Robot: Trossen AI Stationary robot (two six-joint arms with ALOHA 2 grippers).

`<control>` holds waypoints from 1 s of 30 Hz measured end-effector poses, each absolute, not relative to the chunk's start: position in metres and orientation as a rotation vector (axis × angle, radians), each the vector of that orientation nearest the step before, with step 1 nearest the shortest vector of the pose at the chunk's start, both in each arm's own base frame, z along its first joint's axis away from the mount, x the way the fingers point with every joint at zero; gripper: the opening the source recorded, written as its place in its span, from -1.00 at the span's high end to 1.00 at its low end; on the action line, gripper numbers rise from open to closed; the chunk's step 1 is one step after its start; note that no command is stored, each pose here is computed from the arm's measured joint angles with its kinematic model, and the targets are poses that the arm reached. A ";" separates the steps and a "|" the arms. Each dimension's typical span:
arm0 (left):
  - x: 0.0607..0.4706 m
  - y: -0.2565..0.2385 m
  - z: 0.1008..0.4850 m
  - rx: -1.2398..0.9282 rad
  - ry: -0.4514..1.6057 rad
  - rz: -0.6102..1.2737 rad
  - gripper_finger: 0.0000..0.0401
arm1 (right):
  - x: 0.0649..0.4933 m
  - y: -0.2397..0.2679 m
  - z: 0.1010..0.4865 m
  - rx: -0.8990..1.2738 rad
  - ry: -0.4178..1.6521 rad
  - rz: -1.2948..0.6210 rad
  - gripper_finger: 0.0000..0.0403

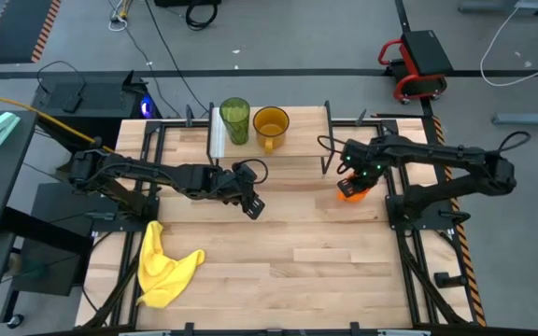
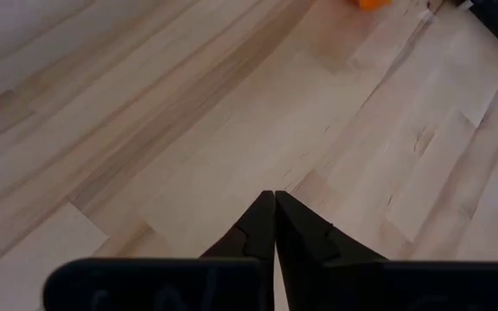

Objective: Stack small to large cups/mugs on shelf
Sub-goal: Put the orange mug on the shelf

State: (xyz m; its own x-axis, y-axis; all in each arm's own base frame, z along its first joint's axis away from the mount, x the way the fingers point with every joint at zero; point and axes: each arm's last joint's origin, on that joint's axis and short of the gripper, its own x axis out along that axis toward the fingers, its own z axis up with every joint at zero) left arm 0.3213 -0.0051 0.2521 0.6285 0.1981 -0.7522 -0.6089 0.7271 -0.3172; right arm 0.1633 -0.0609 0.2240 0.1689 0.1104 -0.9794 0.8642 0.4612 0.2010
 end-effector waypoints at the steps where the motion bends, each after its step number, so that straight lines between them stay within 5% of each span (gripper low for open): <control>1: 0.321 -0.005 0.252 -0.598 0.758 0.495 0.91 | 0.164 -0.059 0.224 0.970 1.311 -0.673 0.75; 21: 0.321 -0.005 0.252 -0.598 0.758 0.496 0.90 | 0.180 -0.026 0.227 0.961 1.279 -0.578 0.75; 30: 0.321 -0.006 0.252 -0.597 0.760 0.494 0.90 | 0.182 -0.030 0.286 0.889 1.135 -0.631 0.75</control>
State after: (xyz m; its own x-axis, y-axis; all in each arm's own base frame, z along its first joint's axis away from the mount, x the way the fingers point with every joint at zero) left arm 0.3212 -0.0056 0.2520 0.6276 0.1972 -0.7531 -0.6084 0.7278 -0.3165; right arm 0.1816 -0.0296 0.2865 0.3174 0.0079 -0.9483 0.8093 0.5189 0.2752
